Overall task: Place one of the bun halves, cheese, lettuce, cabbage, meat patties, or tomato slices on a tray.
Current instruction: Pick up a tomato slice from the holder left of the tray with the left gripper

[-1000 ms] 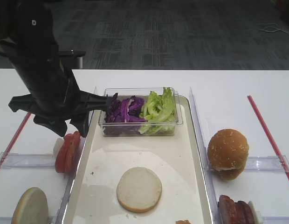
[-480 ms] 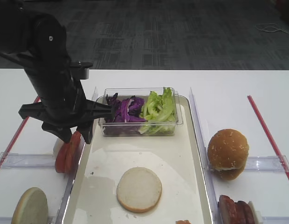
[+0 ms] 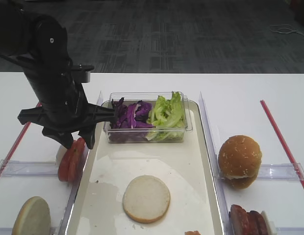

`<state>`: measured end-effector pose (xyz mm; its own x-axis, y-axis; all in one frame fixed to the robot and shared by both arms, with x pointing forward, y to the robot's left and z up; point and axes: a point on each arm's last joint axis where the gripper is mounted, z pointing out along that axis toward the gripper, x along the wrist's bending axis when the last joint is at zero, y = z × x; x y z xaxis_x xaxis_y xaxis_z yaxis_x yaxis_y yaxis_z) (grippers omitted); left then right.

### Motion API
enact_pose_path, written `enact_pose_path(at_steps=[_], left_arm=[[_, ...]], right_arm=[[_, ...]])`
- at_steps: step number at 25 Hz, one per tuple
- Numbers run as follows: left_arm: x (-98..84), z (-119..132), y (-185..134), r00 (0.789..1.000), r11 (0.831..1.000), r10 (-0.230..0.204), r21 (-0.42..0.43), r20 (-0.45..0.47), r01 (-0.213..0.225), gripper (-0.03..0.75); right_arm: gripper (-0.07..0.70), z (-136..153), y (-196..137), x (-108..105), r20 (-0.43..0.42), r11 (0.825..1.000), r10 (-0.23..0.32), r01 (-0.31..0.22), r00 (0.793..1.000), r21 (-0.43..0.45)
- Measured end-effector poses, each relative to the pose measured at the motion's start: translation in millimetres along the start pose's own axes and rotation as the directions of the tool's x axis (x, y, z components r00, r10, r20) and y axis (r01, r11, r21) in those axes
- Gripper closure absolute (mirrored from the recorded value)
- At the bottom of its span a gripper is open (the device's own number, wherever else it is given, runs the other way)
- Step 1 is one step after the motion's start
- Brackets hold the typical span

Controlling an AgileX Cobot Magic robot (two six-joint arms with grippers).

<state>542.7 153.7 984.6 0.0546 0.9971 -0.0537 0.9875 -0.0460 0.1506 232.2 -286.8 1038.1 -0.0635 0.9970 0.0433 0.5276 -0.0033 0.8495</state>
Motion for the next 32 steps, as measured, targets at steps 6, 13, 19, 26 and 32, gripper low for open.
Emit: enact_pose_path(at_steps=[6, 13, 19, 26, 32], left_arm=[[0.0, 3.3, 1.2, 1.0, 1.0, -0.002, 0.004, -0.002, 0.002, 0.396], [0.1, 14.7, 2.7, 1.0, 1.0, -0.003, 0.027, -0.012, 0.004, 0.396], [-1.0, 22.8, 2.9, 1.0, 0.999, -0.011, 0.049, -0.011, 0.011, 0.396], [-1.2, 26.4, 3.2, 1.0, 0.998, -0.011, 0.055, -0.014, 0.011, 0.396], [-1.2, 26.5, 3.2, 1.0, 0.998, -0.011, 0.056, -0.014, 0.011, 0.417]], right_arm=[[0.179, 0.0, 0.0, 0.0, 0.0, 1.0, 0.002, -0.002, 1.0, 0.0], [0.179, 0.0, 0.0, 0.0, 0.0, 1.0, 0.002, -0.002, 1.0, 0.0], [0.179, 0.0, 0.0, 0.0, 0.0, 1.0, 0.002, -0.002, 1.0, 0.0], [0.179, 0.0, 0.0, 0.0, 0.0, 1.0, 0.002, -0.002, 1.0, 0.0], [0.179, 0.0, 0.0, 0.0, 0.0, 1.0, 0.002, -0.002, 1.0, 0.0]])
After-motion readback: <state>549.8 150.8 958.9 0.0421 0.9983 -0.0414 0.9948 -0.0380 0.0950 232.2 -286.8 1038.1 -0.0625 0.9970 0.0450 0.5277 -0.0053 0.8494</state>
